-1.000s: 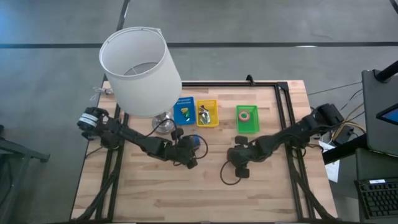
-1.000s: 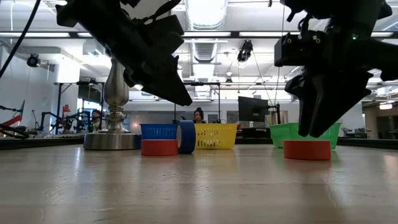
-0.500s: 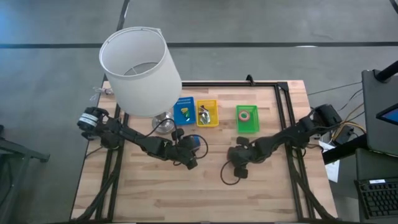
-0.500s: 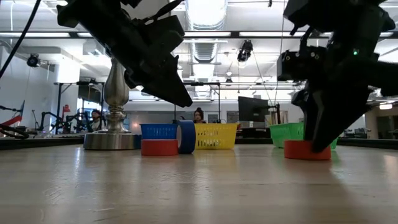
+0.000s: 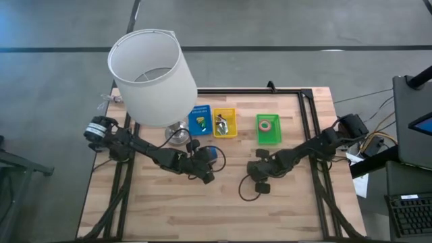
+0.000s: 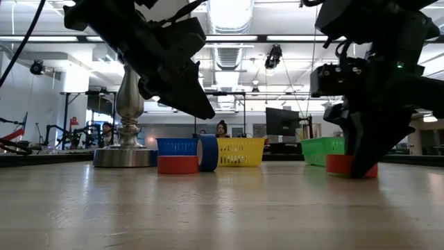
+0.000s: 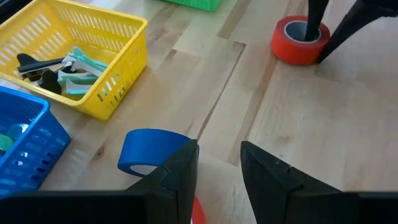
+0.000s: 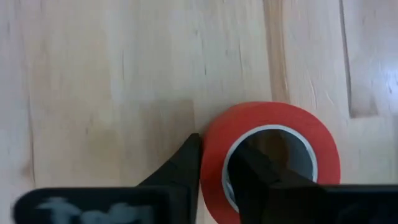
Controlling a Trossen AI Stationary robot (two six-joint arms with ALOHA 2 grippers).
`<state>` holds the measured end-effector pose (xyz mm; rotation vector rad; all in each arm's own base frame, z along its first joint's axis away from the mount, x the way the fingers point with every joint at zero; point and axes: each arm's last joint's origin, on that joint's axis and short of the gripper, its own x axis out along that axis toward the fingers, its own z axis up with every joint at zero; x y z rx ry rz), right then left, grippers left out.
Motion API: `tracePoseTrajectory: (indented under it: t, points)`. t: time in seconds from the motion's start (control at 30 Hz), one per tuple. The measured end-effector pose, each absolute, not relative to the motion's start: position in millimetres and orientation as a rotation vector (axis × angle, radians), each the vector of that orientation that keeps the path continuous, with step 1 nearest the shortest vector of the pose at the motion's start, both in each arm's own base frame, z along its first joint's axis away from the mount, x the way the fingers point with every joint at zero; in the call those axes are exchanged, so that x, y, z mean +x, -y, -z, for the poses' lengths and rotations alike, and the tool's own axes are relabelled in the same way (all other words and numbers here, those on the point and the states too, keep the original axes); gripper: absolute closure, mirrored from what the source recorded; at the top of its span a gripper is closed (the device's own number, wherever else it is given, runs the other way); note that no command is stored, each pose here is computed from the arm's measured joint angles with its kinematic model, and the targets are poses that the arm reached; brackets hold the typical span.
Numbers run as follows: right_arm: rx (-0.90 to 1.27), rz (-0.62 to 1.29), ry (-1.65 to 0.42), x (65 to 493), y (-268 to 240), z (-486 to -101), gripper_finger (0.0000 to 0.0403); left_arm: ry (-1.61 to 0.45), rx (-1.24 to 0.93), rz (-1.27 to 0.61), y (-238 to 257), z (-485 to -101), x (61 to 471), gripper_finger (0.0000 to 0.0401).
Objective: Pick and place Stapler, Stapler remover, tape
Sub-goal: Put the right red tape into the green bin
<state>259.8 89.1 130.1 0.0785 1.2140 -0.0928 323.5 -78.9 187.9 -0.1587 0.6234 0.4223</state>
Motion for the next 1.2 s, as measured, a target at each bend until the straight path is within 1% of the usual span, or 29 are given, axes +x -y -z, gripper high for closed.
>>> tracePoseTrajectory:
  t: [0.1, 0.27, 0.37, 0.43, 0.57, 0.63, 0.7, 0.87, 1.03, 1.2]
  points:
    - [0.058, 0.051, -1.236, 254.0, -87.9, -136.4, 0.0364, -0.622, -0.166, -0.425, 78.9, -187.9, 323.5, 0.0275]
    - [0.061, 0.055, -1.243, 242.2, -83.7, -159.9, 0.0366, -0.622, -0.168, -0.425, 78.9, -187.9, 323.5, 0.0275]
    - [0.050, 0.130, -1.213, 232.7, -78.1, -182.1, 0.0365, -0.620, -0.173, -0.427, 78.9, -187.9, 323.5, 0.0275]
    - [0.030, 0.193, -1.176, 225.3, -73.1, -200.0, 0.0358, -0.619, -0.180, -0.429, 78.9, -187.9, 323.5, 0.0275]
    - [-0.064, 0.361, -1.064, 209.0, -58.3, -228.1, 0.0347, -0.618, -0.182, -0.429, 79.0, -187.9, 323.5, 0.0275]
    - [-0.084, 0.457, -0.987, 203.6, -47.8, -237.9, 0.0345, -0.616, -0.183, -0.429, 79.0, -188.1, 323.7, 0.0275]
    - [-0.061, 0.518, -0.956, 199.9, -36.2, -242.3, 0.0344, -0.614, -0.184, -0.429, 79.0, -188.2, 323.8, 0.0275]
    - [0.016, 0.644, -0.962, 197.7, -8.5, -237.2, 0.0342, -0.613, -0.185, -0.428, 79.0, -188.3, 323.9, 0.0275]
    - [0.173, 0.798, -0.991, 198.8, 13.6, -212.4, 0.0341, -0.612, -0.185, -0.428, 79.0, -188.4, 323.9, 0.0275]
    - [0.192, 0.844, -1.068, 199.5, 24.0, -187.3, 0.0346, -0.614, -0.179, -0.426, 79.0, -188.4, 323.9, 0.0275]
